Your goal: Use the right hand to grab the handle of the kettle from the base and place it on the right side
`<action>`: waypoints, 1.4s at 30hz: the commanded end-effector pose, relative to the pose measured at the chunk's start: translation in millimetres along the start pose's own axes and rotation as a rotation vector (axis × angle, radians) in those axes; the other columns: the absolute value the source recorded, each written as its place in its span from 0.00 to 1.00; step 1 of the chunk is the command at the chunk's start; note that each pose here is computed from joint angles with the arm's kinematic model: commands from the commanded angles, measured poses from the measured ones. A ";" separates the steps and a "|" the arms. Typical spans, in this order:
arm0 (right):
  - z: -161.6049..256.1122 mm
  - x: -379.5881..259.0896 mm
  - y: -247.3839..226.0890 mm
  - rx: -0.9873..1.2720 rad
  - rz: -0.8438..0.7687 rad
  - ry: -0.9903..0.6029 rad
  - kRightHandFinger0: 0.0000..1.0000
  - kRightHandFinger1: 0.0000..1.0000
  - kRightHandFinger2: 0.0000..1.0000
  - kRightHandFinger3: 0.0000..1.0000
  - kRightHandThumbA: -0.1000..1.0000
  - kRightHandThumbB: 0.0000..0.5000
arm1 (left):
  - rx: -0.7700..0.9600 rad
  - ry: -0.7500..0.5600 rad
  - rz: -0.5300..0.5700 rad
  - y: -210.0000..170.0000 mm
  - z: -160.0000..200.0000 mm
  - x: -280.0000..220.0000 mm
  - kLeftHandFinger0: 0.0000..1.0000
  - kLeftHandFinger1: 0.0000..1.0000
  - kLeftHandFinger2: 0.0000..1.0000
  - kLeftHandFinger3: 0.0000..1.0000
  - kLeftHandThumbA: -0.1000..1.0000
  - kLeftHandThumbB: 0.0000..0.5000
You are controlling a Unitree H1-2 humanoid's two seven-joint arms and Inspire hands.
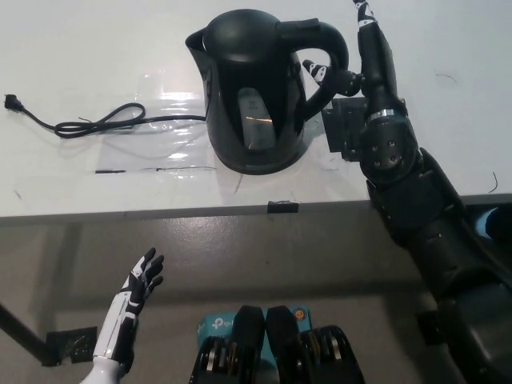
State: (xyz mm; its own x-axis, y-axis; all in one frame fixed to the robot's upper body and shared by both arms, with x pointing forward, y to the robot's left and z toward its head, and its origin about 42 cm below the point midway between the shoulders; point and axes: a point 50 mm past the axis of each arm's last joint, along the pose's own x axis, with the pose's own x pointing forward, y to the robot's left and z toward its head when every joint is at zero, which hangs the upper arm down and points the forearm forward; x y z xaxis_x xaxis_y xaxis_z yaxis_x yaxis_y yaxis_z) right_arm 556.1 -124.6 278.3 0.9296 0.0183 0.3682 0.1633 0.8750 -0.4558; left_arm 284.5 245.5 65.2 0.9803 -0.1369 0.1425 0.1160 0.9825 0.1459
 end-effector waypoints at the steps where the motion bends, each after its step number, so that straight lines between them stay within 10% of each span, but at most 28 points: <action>1: 42.5 27.4 -6.6 0.006 -0.042 -0.120 1.00 1.00 1.00 1.00 0.56 0.41 | 0.001 -0.068 -0.013 5.3 7.7 -0.4 1.00 1.00 1.00 1.00 1.00 1.00; 5: 46.8 35.7 -3.6 -0.018 -0.059 -0.098 1.00 1.00 1.00 0.99 0.16 0.50 | -0.007 -0.075 -0.015 5.8 8.3 -1.0 1.00 1.00 1.00 1.00 1.00 1.00; 6: 46.7 37.0 -3.8 -0.030 -0.062 -0.093 0.93 0.91 0.92 0.84 0.07 0.54 | -0.004 -0.077 -0.013 5.7 8.4 -0.5 1.00 1.00 1.00 1.00 1.00 1.00; 9: 44.4 39.2 -4.4 -0.129 -0.066 -0.072 0.22 0.32 0.42 0.42 0.00 0.47 | -0.005 -0.078 -0.015 5.7 8.5 -0.7 1.00 1.00 1.00 1.00 1.00 1.00; 12: 45.4 40.2 -7.5 -0.218 -0.133 -0.084 0.00 0.06 0.22 0.23 0.00 0.40 | -0.004 -0.082 -0.016 7.3 10.0 2.4 1.00 1.00 1.00 1.00 1.00 1.00; 16: 53.4 43.9 -9.0 -0.138 -0.158 -0.092 0.00 0.29 0.71 0.63 0.00 0.28 | -0.005 -0.079 -0.015 11.1 10.8 4.6 1.00 1.00 1.00 1.00 1.00 1.00; 24: 53.3 41.3 -10.2 -0.004 -0.196 -0.111 0.00 0.23 0.61 0.68 0.00 0.22 | -0.018 -0.056 -0.025 7.6 4.3 -4.3 1.00 1.00 1.00 1.00 1.00 1.00; 31: 75.8 53.7 -22.8 0.297 -0.292 -0.092 0.00 0.00 0.36 0.39 0.00 0.16 | -0.001 -0.061 -0.028 6.8 4.2 -5.0 1.00 1.00 1.00 1.00 1.00 1.00; 42: 106.9 74.3 -74.3 0.312 -0.477 -0.204 0.00 0.04 0.49 0.63 0.00 0.11 | -0.014 -0.053 -0.020 10.0 5.1 -1.7 1.00 1.00 1.00 1.00 1.00 1.00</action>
State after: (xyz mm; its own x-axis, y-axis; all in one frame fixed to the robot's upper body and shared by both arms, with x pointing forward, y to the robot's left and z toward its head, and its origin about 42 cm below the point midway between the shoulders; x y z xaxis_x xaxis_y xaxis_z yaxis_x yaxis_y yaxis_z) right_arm 573.3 -134.7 315.2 0.8697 -0.2880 0.4009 0.3703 0.9177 -0.1440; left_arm 281.5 251.3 63.8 0.9785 -0.1413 0.1500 0.1226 0.9842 0.1274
